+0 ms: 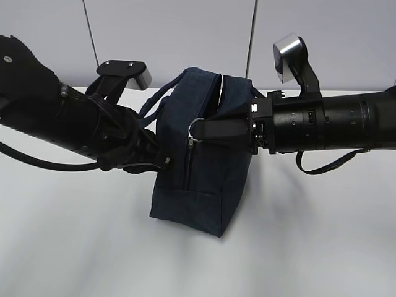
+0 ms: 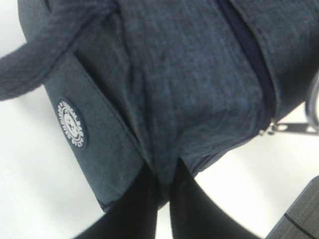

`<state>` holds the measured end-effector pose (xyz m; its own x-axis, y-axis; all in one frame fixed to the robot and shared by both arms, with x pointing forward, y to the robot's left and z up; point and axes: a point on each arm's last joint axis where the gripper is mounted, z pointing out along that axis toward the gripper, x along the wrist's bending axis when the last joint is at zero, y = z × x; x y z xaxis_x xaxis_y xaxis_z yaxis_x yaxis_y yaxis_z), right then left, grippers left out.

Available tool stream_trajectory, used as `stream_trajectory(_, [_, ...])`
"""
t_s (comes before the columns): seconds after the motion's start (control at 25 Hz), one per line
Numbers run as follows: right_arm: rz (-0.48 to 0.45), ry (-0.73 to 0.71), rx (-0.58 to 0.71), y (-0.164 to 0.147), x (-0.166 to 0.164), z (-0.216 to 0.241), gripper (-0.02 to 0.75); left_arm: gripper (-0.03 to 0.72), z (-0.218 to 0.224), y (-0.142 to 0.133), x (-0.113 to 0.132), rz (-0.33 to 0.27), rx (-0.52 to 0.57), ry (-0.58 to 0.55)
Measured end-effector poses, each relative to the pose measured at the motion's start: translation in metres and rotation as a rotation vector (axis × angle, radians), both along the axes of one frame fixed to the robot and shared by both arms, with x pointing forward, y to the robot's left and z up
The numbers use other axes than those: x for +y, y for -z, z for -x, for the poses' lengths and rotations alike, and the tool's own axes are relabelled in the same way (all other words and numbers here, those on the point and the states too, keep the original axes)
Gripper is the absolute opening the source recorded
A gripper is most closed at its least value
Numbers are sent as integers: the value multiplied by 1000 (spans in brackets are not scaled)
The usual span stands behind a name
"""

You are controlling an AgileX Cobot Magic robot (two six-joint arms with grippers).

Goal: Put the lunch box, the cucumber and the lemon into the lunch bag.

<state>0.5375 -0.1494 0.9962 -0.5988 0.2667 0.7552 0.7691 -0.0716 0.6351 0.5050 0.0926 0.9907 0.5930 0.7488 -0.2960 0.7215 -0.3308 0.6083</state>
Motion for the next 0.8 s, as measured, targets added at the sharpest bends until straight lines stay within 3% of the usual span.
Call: stream_trajectory(0.8, [-3, -4, -50, -20, 3, -13, 0, -4, 7, 2, -1, -17, 52, 57])
